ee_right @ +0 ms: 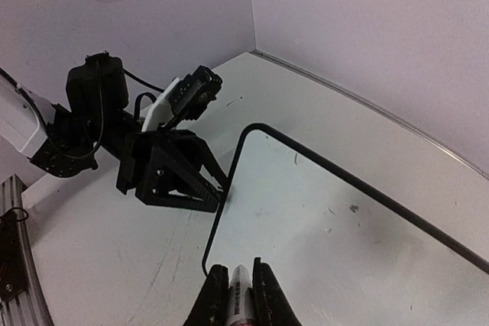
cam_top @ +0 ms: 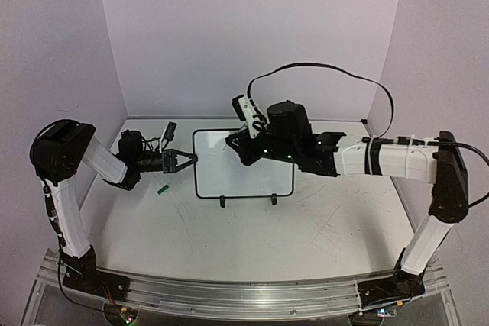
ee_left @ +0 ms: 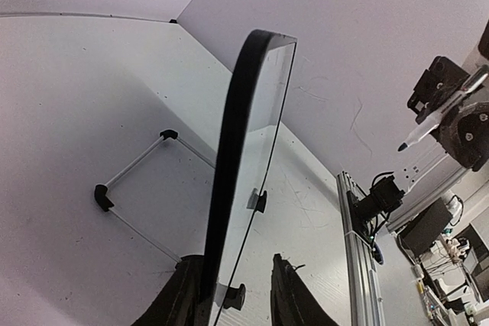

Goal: Write a sentence on the whiteboard
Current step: Hold the whiteboard at the center of the board.

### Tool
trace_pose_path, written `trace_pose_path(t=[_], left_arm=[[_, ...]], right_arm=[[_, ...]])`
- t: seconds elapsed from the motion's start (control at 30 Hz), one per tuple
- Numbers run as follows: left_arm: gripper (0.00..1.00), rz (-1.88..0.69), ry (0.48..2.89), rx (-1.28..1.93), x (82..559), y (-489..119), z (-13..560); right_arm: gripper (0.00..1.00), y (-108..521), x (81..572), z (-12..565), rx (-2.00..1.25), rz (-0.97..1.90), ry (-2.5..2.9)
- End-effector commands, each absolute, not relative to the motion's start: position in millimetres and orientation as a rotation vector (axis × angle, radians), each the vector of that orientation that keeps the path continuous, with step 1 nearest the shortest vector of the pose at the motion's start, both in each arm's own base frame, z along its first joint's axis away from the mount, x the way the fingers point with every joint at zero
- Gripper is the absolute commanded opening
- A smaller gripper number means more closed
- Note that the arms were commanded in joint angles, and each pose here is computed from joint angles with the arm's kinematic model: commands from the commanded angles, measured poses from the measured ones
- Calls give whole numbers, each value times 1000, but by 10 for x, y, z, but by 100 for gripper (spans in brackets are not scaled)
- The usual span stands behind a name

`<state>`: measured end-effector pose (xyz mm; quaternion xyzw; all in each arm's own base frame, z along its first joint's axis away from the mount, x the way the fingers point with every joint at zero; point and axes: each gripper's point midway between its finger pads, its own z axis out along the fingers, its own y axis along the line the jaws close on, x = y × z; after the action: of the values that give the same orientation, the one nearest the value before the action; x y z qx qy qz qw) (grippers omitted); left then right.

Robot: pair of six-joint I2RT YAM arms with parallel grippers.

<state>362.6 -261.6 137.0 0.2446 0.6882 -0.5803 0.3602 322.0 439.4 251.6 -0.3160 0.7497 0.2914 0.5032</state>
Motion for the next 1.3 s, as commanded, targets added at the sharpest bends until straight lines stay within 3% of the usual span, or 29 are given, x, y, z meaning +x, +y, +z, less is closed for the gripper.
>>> trace_pose_path(t=[0.0,0.23,0.47,0.97,1.27], left_arm=[[31,-1492,1689,705,3671,-2622,1487],[24,-1480,1691,706,3707,-2582,1422],[26,-1509,1690,742,3715,-2615,1348],[4,-1469,1694,729,3765,-2605,1268],[0,-1410,1682,720,3756,-2569,1291]], right_arm=[[0,4684,3398,2660,-771,534,1728],[0,5005,3450,2580,-798,532,1708],[0,4968,3439,2531,-789,523,1706],[0,5061,3627,2662,-708,440,1660],[0,5214,3730,2669,-720,425,1638]])
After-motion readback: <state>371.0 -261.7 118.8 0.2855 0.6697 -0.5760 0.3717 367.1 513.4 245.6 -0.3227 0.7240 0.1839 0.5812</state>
